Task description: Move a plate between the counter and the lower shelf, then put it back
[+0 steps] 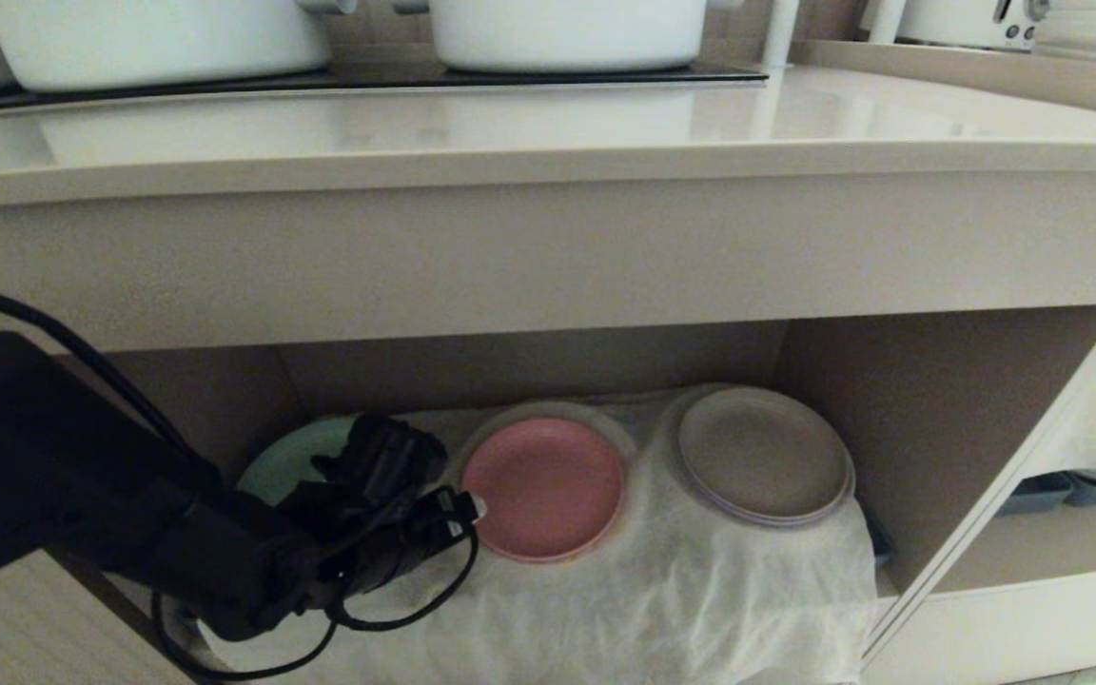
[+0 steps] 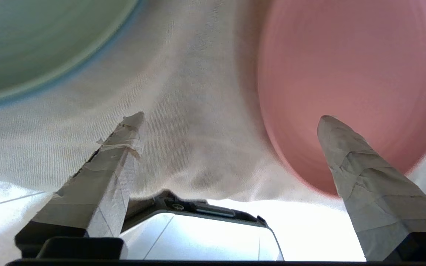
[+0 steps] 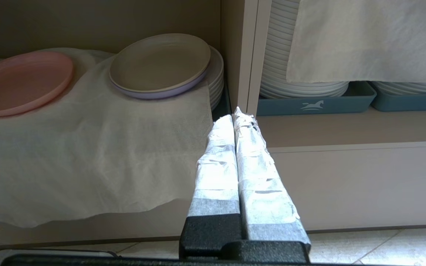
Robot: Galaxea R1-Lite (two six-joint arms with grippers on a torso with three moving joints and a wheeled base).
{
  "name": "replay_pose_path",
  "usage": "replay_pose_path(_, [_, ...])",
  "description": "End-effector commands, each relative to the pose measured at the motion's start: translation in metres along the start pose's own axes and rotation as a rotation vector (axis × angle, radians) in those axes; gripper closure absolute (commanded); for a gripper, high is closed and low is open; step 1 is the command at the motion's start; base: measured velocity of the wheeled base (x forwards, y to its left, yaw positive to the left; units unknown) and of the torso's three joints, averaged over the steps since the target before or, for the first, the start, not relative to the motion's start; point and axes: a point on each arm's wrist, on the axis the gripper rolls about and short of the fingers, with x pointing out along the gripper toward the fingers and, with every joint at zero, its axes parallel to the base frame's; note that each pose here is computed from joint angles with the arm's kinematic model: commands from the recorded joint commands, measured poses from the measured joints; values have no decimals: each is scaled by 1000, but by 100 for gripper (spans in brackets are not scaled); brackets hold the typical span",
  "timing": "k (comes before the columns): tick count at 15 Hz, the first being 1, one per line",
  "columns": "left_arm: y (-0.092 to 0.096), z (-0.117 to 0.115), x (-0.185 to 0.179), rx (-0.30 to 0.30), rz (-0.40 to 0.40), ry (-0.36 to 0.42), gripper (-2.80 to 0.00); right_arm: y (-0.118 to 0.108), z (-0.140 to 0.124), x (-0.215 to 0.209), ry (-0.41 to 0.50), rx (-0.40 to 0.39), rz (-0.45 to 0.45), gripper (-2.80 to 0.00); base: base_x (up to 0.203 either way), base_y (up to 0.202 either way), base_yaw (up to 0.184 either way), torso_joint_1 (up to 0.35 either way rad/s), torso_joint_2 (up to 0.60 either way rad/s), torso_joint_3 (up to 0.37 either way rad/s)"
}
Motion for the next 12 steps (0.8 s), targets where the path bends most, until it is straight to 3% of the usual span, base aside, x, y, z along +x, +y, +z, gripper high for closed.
replay_pose_path(1, [-2, -1, -10, 1, -13, -17, -280, 0, 0, 0, 1, 0, 1, 0, 0, 0, 0, 0, 0, 0])
replay_pose_path(4, [1, -5, -18, 11, -9, -20, -280, 0, 0, 0, 1, 0, 1, 0, 0, 0, 0, 0, 0, 0])
replay_pose_path(6, [3, -9, -21, 18, -1, -26, 0, 0, 0, 0, 1, 0, 1, 0, 0, 0, 0, 0, 0, 0])
replay_pose_path(12, [9, -10, -37, 20, -5, -40, 0, 0, 0, 0, 1, 0, 1, 0, 0, 0, 0, 0, 0, 0])
